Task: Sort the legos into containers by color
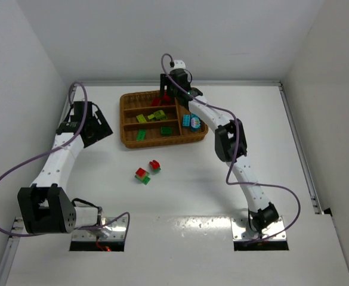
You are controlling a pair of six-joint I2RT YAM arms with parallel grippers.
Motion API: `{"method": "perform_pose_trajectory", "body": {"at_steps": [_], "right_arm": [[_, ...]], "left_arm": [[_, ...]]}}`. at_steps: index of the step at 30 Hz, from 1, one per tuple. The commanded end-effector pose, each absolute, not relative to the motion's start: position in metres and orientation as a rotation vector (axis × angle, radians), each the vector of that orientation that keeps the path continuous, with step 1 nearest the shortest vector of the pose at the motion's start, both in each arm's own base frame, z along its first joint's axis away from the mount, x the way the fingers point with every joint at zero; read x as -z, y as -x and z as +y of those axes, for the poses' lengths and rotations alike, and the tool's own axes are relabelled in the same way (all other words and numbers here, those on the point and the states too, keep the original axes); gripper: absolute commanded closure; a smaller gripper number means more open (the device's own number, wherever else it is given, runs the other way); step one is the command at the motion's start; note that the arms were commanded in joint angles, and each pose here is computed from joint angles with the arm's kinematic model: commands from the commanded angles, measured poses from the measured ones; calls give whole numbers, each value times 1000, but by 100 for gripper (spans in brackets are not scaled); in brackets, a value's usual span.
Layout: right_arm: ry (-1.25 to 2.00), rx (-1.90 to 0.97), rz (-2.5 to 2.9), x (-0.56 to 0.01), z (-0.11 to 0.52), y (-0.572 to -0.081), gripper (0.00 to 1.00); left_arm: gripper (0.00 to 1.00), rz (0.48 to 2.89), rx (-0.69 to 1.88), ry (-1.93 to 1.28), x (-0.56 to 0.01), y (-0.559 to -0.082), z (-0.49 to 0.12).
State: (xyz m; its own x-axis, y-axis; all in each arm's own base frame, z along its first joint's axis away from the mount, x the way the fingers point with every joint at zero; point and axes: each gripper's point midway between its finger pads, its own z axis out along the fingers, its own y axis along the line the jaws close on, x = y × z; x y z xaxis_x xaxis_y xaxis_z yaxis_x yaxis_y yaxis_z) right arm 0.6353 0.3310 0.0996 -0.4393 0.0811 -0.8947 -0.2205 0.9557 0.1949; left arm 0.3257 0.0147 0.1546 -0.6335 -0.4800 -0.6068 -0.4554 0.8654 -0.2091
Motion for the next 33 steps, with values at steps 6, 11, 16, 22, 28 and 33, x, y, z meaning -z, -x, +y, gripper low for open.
{"method": "perform_pose_trajectory", "body": {"at_steps": [6, 11, 16, 22, 28, 33], "right_arm": [[85, -434, 1860, -242, 327, -596, 32], [219, -472, 2061, -196, 338, -484, 31], [478, -535, 2268, -135, 348, -342, 15], [754, -610, 2326, -100, 350, -245, 12], [811, -636, 2367, -87, 361, -234, 12], [792, -650, 2381, -81, 380, -242, 14]], "left_arm": [[23, 2264, 21, 638, -195, -333, 24], [23, 2259, 24, 615, -197, -329, 21], [23, 2263, 38, 610, -196, -327, 19], [23, 2283, 82, 598, -189, -321, 10], [23, 2307, 112, 593, -182, -318, 2], [23, 2311, 126, 581, -182, -318, -5]]}}
